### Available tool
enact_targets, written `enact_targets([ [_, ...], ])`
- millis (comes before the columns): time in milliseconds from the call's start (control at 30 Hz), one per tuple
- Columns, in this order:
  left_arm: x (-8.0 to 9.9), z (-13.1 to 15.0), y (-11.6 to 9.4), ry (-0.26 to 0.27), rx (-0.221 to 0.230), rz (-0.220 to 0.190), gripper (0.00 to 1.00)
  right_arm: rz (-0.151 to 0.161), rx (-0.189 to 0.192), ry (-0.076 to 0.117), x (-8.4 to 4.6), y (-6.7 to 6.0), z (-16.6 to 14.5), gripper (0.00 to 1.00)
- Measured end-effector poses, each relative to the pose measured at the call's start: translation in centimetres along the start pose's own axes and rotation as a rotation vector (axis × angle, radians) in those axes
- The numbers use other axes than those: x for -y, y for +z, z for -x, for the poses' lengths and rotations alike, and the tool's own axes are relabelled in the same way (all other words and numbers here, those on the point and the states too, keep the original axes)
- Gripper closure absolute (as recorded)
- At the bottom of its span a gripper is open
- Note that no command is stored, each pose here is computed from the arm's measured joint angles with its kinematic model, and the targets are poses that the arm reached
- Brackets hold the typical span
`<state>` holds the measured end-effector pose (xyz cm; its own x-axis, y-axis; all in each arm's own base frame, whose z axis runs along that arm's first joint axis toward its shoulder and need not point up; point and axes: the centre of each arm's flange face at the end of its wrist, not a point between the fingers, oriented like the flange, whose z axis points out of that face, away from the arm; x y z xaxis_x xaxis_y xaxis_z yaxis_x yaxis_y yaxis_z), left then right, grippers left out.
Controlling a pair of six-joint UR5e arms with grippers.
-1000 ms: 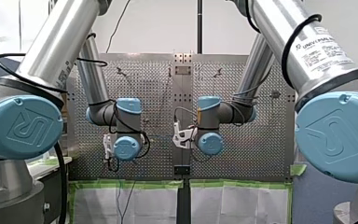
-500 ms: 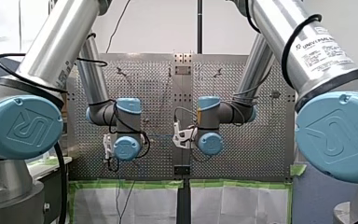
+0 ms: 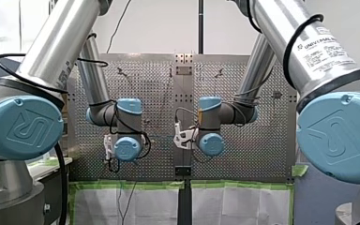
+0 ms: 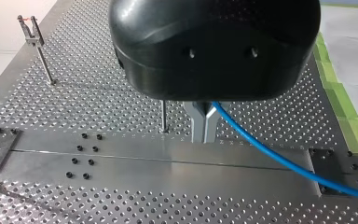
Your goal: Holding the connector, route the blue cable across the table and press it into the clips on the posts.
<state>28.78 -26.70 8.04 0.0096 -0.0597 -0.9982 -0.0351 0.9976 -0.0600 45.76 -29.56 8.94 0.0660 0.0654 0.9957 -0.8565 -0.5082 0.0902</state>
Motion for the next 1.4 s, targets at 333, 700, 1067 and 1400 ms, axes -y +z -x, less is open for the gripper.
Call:
enact_targets([
  [333, 0.0, 0.0, 0.0, 0.000, 0.000, 0.000, 1.00, 0.000, 0.000, 0.000, 0.0, 0.0, 0.0, 1.00],
  [700, 0.1, 0.0, 0.0, 0.001, -0.001, -0.002, 1.00, 0.000, 0.001, -0.001, 0.0, 0.0, 0.0, 1.00],
  [1067, 0.2, -1.6, 0.0, 0.028, -0.039, -0.010, 1.00, -0.012, 0.142, -0.045, 0.4, -1.4, 4.6, 1.00],
  [1400, 0.2, -1.6, 0.0, 0.029, -0.040, -0.010, 1.00, -0.017, 0.182, -0.056, 0.4, -1.9, 5.9, 1.00],
])
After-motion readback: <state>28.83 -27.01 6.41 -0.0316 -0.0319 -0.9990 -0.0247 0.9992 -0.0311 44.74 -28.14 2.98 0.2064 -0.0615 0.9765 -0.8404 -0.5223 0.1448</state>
